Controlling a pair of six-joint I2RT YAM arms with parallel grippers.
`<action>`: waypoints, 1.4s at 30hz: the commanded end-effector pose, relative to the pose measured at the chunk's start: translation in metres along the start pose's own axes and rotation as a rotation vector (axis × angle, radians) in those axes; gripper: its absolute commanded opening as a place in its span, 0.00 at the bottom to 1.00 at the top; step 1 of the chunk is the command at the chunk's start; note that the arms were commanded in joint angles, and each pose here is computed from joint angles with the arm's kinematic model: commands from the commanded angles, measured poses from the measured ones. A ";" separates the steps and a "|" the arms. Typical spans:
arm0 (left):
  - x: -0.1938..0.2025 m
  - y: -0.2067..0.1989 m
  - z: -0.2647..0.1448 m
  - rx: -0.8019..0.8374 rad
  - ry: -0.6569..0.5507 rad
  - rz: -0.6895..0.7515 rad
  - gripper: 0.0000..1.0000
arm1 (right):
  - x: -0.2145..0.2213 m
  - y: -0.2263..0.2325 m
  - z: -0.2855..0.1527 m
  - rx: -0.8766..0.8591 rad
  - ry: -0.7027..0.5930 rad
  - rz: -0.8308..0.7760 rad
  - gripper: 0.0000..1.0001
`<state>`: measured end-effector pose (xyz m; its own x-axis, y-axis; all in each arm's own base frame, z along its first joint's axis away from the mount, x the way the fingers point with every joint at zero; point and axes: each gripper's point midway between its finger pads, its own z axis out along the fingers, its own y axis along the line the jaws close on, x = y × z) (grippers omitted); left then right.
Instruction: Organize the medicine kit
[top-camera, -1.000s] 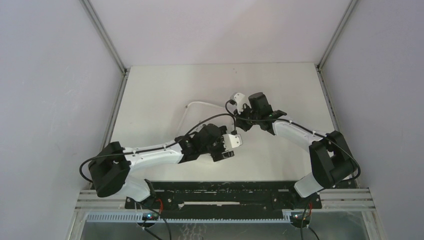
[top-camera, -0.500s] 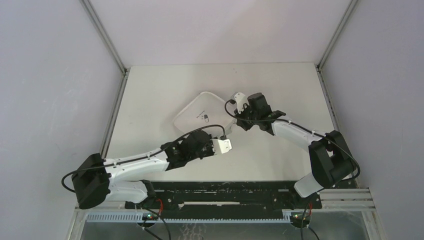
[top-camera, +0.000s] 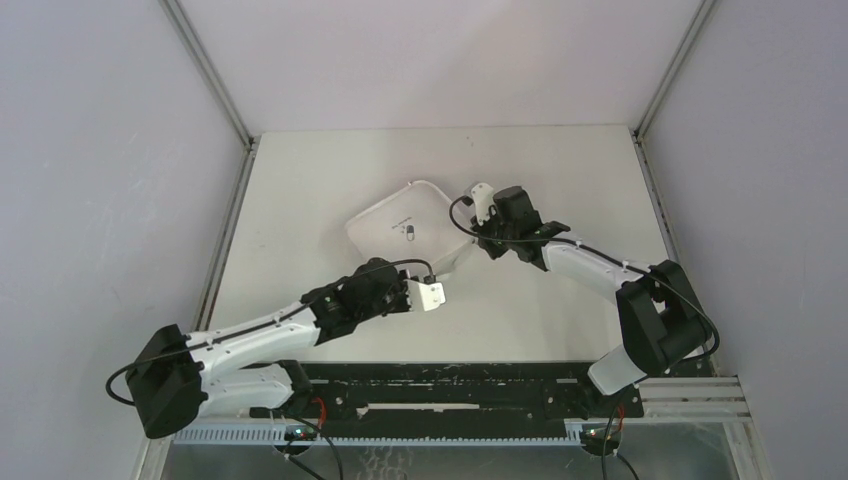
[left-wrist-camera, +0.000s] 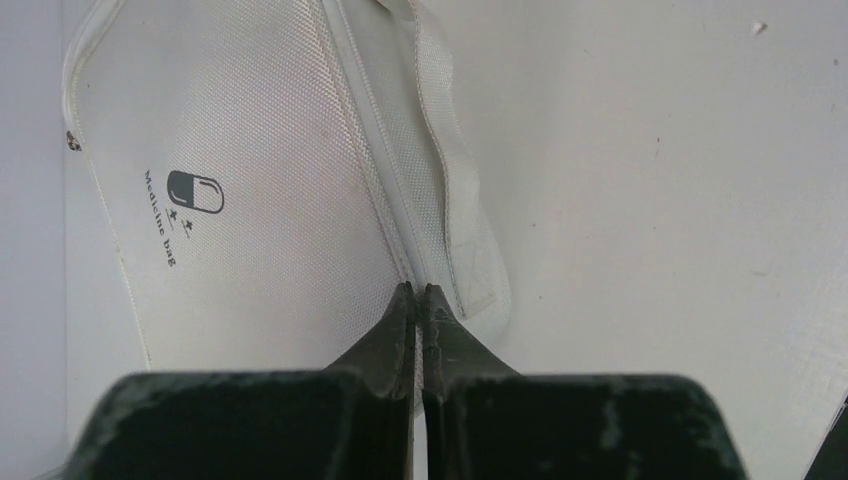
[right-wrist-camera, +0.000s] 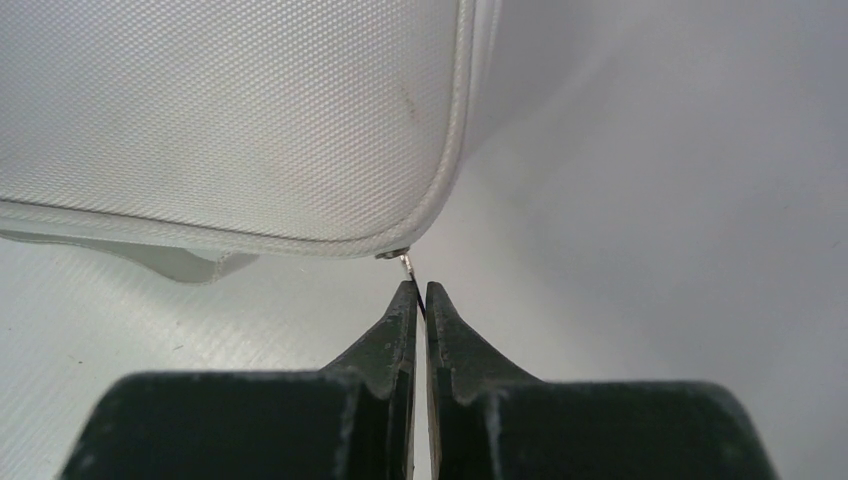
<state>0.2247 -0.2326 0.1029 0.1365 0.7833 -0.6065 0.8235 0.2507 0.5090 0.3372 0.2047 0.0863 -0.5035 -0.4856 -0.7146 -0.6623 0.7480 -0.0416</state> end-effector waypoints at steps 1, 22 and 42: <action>0.046 -0.029 -0.016 0.150 0.112 0.106 0.00 | -0.013 -0.036 -0.009 0.131 -0.022 0.024 0.00; -0.075 0.050 0.042 -0.078 -0.081 0.020 0.67 | -0.010 0.012 -0.005 -0.173 -0.035 -0.009 0.00; -0.013 0.030 0.059 -0.113 0.082 -0.027 0.06 | -0.011 0.029 0.018 -0.254 -0.099 0.056 0.00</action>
<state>0.2800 -0.2845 0.0925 0.1168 0.8201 -0.5601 0.7754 0.2771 0.5675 0.3221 0.2228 0.0611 -0.5604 -0.4540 -0.6927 -0.7366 0.6557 0.1661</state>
